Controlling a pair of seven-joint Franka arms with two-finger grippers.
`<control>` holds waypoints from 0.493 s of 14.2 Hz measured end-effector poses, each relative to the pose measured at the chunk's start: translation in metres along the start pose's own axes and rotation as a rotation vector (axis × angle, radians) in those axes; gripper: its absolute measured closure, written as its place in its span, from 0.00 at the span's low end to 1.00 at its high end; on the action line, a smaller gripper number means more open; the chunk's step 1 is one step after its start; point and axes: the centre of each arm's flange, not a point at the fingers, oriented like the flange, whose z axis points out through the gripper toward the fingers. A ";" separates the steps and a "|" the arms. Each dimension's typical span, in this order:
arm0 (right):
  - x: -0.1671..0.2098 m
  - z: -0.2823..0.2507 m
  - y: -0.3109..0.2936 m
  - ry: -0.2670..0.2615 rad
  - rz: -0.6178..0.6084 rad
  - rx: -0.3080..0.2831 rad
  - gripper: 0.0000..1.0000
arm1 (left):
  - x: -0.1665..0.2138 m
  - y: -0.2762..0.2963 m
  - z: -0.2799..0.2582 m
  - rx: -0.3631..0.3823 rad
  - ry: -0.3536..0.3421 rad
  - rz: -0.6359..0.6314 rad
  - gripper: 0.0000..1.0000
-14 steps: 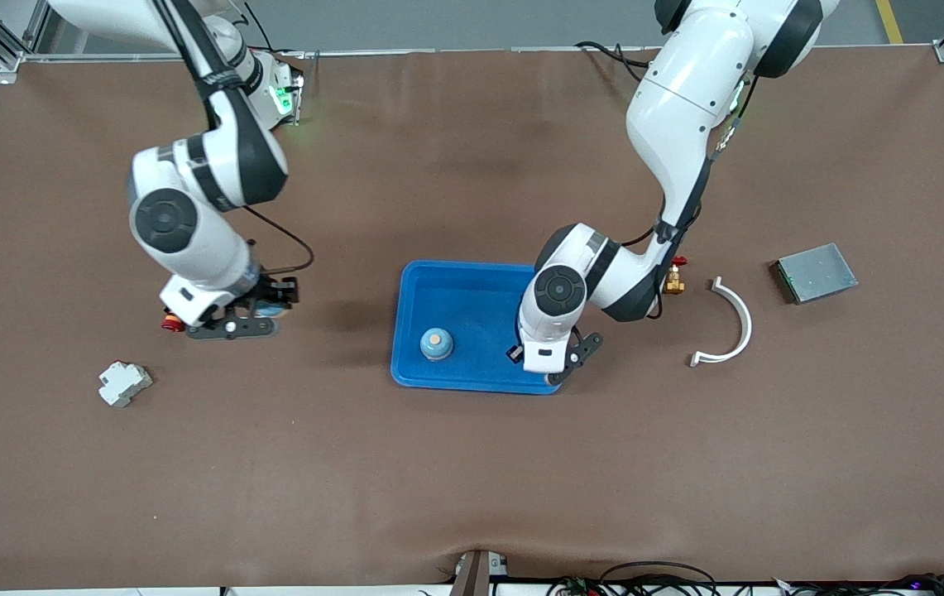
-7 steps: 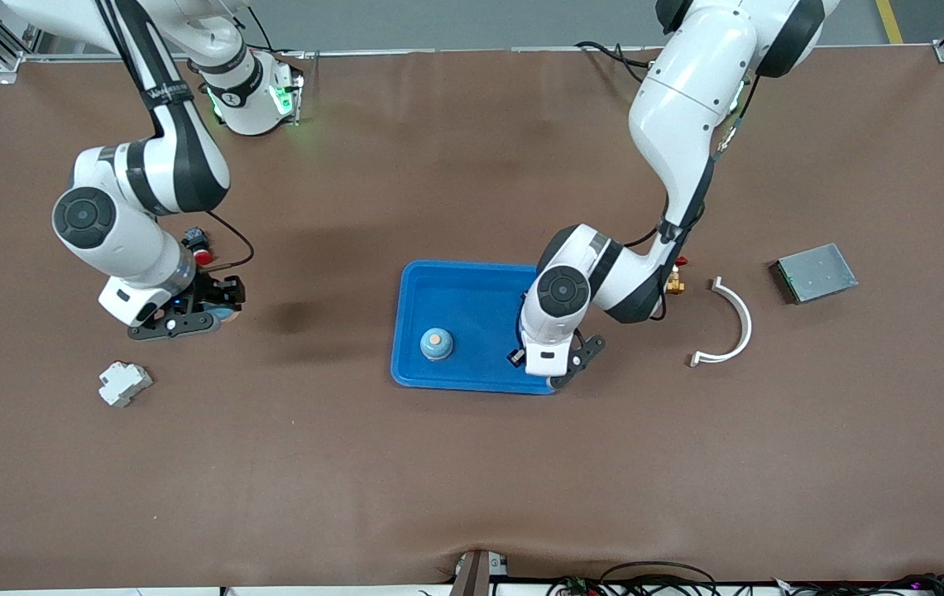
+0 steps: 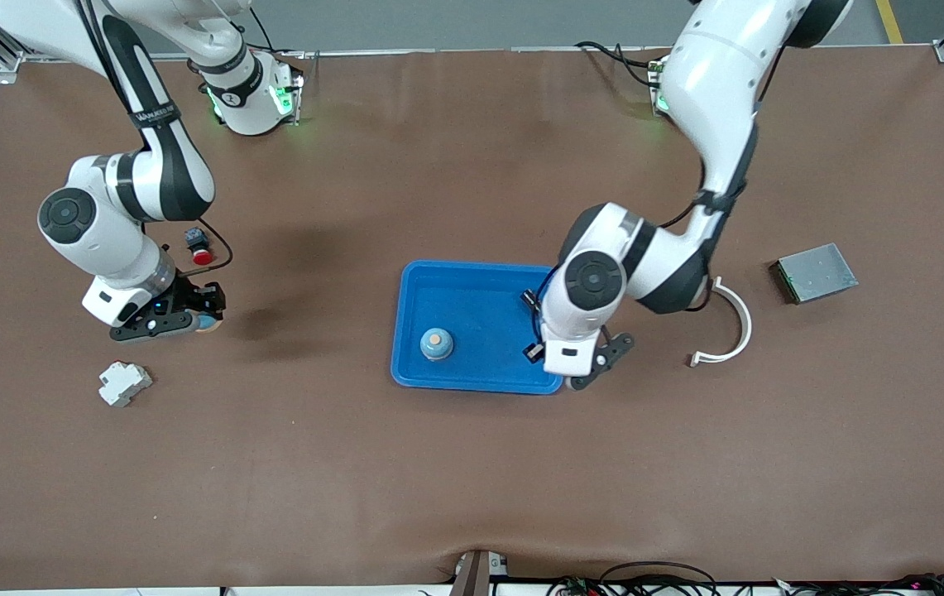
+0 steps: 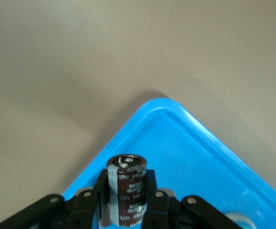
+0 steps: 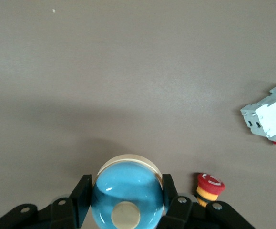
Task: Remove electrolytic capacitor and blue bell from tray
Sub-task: 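Set the bell on the table while the left gripper carries the capacitor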
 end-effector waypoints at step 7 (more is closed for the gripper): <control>-0.007 0.070 0.008 0.018 0.008 -0.003 0.37 | 0.082 -0.081 -0.083 0.060 -0.074 0.232 0.66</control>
